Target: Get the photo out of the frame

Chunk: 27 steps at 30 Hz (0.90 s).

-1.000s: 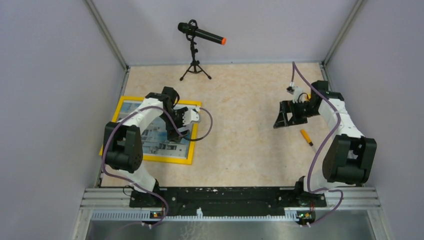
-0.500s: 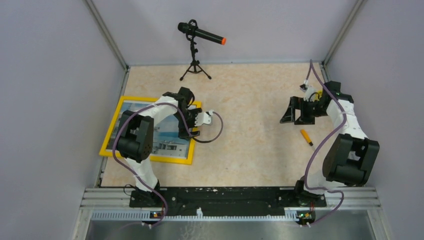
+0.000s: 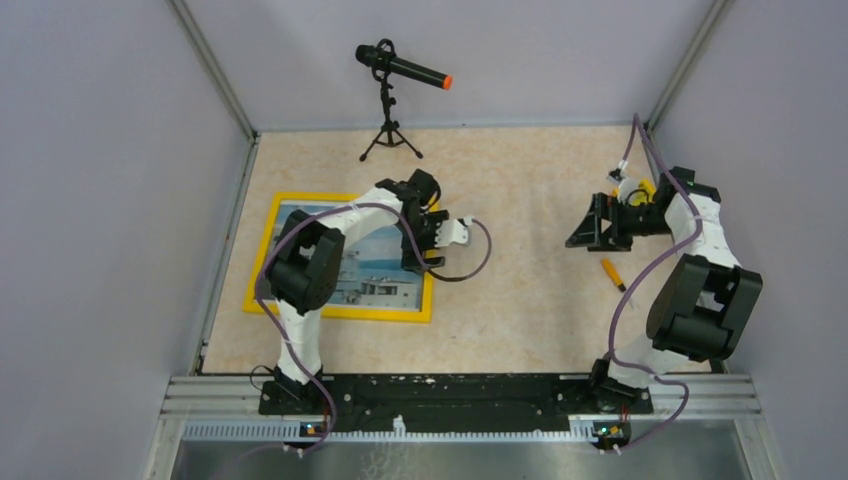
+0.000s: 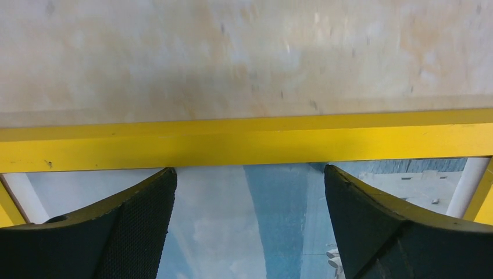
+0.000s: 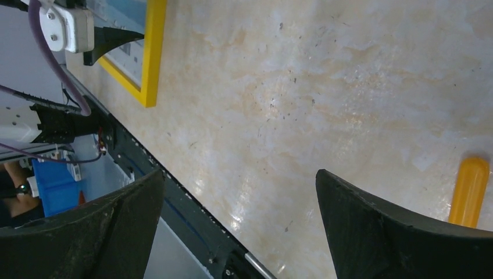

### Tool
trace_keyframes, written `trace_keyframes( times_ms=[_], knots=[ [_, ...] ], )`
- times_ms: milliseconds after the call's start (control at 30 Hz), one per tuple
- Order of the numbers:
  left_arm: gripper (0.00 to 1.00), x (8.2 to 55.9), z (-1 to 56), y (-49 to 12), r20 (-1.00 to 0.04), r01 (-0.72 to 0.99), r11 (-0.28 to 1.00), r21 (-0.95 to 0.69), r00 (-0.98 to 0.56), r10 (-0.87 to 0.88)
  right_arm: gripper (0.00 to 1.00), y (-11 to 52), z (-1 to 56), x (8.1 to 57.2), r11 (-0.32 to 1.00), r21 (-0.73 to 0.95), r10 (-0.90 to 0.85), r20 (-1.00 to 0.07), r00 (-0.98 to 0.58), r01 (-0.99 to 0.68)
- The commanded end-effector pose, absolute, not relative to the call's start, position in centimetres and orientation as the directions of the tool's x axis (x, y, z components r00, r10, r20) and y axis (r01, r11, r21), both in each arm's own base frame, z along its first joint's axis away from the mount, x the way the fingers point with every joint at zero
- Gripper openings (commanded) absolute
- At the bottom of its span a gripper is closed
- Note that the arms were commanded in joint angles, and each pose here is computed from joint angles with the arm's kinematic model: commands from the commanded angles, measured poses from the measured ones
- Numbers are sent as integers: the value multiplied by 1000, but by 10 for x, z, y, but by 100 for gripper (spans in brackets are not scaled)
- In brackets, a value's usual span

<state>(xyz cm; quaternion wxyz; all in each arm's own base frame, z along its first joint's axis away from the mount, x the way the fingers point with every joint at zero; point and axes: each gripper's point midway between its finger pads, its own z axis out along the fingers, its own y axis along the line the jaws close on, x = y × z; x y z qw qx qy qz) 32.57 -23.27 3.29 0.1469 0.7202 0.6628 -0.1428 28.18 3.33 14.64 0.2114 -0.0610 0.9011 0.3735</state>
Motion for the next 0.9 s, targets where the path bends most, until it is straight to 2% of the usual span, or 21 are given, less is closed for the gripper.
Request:
trace_keyframes(
  times_ms=[0,167,367,567,733,867],
  knots=[
    [99,306,18,-301,-500,986,-159,-42,116,858,99,25,147,283,750,592,22,-467,-884,-294],
    [99,312,20,-355,-549,986,-158,-45,107,829,99,11,141,285,809,528,6,-449,-893,-260],
    [99,315,29,-415,-622,992,-120,-39,70,780,99,-22,153,304,917,358,25,-494,-869,-177],
    [99,334,57,-456,-690,997,30,-76,-74,720,99,-10,170,306,885,392,-1,-539,-842,-252],
    [99,339,143,-452,-724,999,8,34,19,690,99,6,175,308,826,500,39,-511,-859,-260],
    [99,312,168,-407,-678,997,16,71,37,735,99,19,168,308,813,535,83,-496,-864,-229]
  ],
)
